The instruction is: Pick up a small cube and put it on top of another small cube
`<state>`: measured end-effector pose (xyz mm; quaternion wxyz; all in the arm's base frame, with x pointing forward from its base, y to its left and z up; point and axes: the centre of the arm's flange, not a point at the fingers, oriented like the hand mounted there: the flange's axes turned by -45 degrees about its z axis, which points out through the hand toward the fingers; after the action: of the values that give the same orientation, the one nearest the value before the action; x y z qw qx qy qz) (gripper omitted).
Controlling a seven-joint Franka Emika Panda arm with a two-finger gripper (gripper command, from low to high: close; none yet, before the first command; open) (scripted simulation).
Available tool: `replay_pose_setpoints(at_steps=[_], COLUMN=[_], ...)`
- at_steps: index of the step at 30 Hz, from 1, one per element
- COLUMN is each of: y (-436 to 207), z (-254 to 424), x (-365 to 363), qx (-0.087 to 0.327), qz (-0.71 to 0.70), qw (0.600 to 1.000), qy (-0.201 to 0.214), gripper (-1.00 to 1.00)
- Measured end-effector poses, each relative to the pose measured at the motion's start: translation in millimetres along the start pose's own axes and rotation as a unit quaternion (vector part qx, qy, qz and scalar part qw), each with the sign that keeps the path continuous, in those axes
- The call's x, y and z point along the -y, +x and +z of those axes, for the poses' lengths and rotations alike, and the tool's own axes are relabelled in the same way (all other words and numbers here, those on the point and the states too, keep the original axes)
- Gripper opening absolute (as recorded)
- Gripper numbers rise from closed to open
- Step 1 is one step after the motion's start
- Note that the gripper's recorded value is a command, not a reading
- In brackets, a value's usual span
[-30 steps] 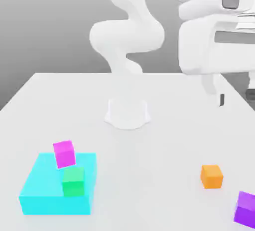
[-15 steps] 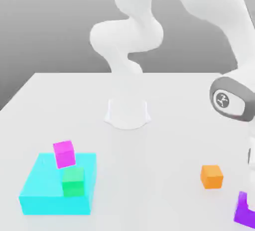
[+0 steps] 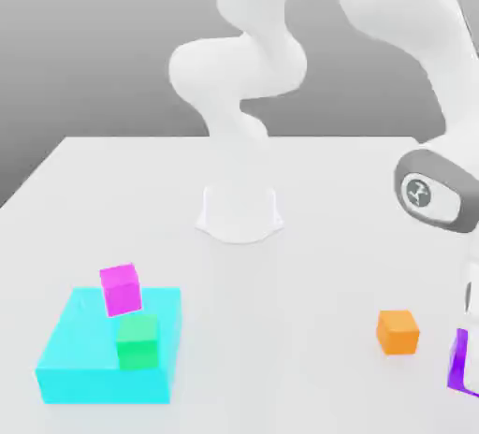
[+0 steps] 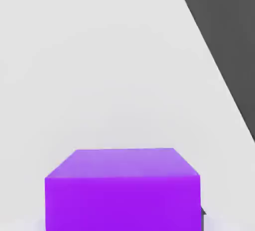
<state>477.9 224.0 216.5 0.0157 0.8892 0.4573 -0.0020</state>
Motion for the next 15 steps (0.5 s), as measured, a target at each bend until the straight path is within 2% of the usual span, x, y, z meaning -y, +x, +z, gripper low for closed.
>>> replay_pose_setpoints(at_steps=[7,11,15], y=[-143,-294,-313], z=[-47,-78,-42], x=[-116,-170,-167], qx=[0.011,0.004,-0.003], qz=[0.228,0.428,0.459], qw=[0.974,0.904,0.888], qy=[-0.008,0.009,0.017], gripper=[-1.00,-1.00,-1.00])
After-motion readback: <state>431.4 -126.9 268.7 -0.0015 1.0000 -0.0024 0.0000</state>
